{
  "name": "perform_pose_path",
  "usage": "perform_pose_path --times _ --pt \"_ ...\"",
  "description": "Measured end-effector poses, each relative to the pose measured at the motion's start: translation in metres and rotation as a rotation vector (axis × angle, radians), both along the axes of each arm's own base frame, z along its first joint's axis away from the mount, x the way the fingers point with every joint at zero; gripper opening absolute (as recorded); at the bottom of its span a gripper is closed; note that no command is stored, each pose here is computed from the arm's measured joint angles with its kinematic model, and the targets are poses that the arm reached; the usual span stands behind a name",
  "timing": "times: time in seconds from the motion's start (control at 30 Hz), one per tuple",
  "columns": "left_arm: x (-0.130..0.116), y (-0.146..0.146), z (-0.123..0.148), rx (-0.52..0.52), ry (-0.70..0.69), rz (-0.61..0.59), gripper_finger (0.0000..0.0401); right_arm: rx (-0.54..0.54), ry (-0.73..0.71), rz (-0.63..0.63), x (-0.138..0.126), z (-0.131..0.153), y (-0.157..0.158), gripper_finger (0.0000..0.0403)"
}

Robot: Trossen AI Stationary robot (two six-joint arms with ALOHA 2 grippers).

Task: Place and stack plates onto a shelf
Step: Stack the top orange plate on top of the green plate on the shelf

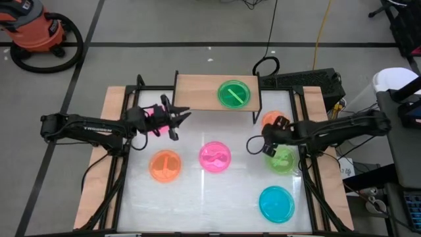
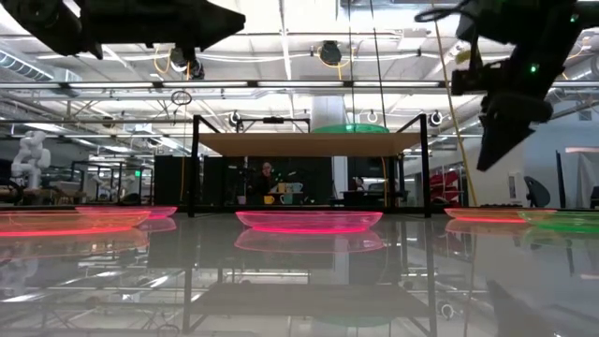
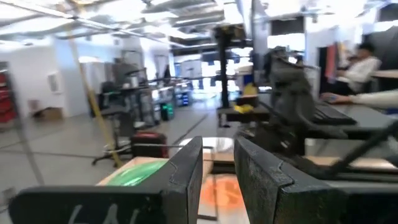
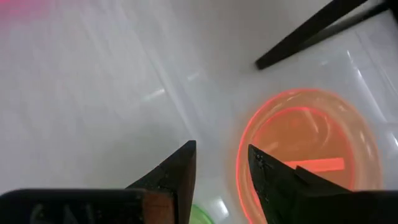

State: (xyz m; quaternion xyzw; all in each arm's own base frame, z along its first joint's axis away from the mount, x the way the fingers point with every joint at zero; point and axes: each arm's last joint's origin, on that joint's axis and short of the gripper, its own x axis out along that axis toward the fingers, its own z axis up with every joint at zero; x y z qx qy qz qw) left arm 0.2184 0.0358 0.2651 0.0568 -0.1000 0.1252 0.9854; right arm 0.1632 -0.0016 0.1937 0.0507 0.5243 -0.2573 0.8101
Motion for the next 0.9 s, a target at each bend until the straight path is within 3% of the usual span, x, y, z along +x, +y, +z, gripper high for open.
perform_pose_path --times 0.3,0.4,0.67,0.9 --pt "-0.001 0.002 0.003 -0.026 -0.035 0.067 0.0099 -0.009 0.111 -0.023 0.009 -0.023 -0.001 0.0128" --pt "-0.002 0.004 0.004 -0.083 -0.058 0.117 0.0099 -0.010 0.118 -0.058 0.012 -0.027 -0.007 0.0128" --pt "-0.003 0.005 0.005 -0.087 -0.076 0.167 0.0099 0.003 0.177 -0.150 0.013 -0.036 -0.024 0.0128" --pt "-0.003 0.006 0.003 -0.183 -0.087 0.190 0.0099 0.007 0.233 -0.177 0.014 -0.043 -0.029 0.0128"
